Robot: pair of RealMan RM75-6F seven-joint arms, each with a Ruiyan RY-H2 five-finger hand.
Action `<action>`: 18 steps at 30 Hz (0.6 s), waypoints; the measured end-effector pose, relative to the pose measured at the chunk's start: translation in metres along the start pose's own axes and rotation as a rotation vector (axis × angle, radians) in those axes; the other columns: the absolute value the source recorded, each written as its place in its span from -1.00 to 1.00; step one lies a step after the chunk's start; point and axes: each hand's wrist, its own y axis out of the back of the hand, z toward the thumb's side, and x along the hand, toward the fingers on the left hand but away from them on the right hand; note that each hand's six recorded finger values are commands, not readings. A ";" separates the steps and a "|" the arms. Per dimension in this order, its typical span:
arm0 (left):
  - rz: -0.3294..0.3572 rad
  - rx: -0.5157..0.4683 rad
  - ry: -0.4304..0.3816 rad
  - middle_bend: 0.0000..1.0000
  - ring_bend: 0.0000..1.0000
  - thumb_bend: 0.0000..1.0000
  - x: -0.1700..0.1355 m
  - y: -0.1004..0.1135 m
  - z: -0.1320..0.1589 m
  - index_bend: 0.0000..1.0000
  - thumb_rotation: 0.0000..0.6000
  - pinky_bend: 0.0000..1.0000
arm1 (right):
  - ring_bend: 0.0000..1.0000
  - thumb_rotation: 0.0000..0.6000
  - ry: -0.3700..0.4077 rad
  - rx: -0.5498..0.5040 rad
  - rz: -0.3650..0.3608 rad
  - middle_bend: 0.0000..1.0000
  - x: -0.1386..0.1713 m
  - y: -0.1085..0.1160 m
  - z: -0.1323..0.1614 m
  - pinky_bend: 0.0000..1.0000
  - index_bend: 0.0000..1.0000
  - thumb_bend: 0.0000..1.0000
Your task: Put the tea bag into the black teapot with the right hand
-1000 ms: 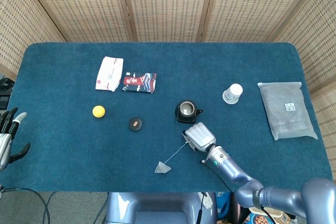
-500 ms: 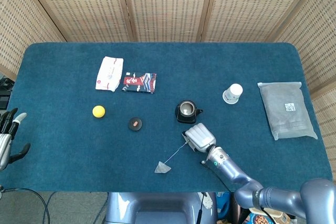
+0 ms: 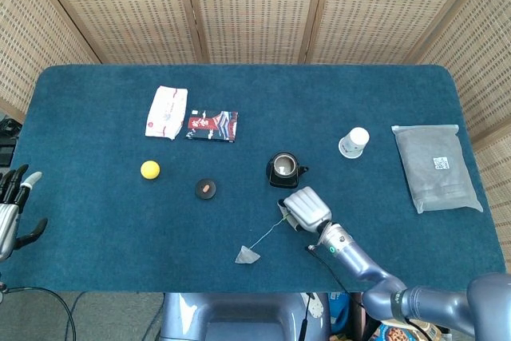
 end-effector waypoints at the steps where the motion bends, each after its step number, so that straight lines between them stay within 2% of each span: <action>1: -0.001 0.000 -0.001 -0.96 -0.99 -0.32 0.000 0.000 0.001 -0.80 1.00 -1.00 | 0.88 1.00 0.000 -0.006 -0.009 1.00 0.001 0.004 -0.001 0.91 0.25 0.29; 11: -0.010 0.005 -0.014 -0.96 -0.99 -0.32 -0.002 -0.001 0.008 -0.80 1.00 -1.00 | 0.88 1.00 -0.004 -0.067 -0.149 1.00 0.019 0.060 -0.020 0.91 0.26 0.29; 18: -0.018 0.008 -0.019 -0.96 -0.99 -0.32 -0.003 -0.002 0.012 -0.80 1.00 -1.00 | 0.88 1.00 0.001 -0.114 -0.209 1.00 0.030 0.093 -0.032 0.91 0.27 0.29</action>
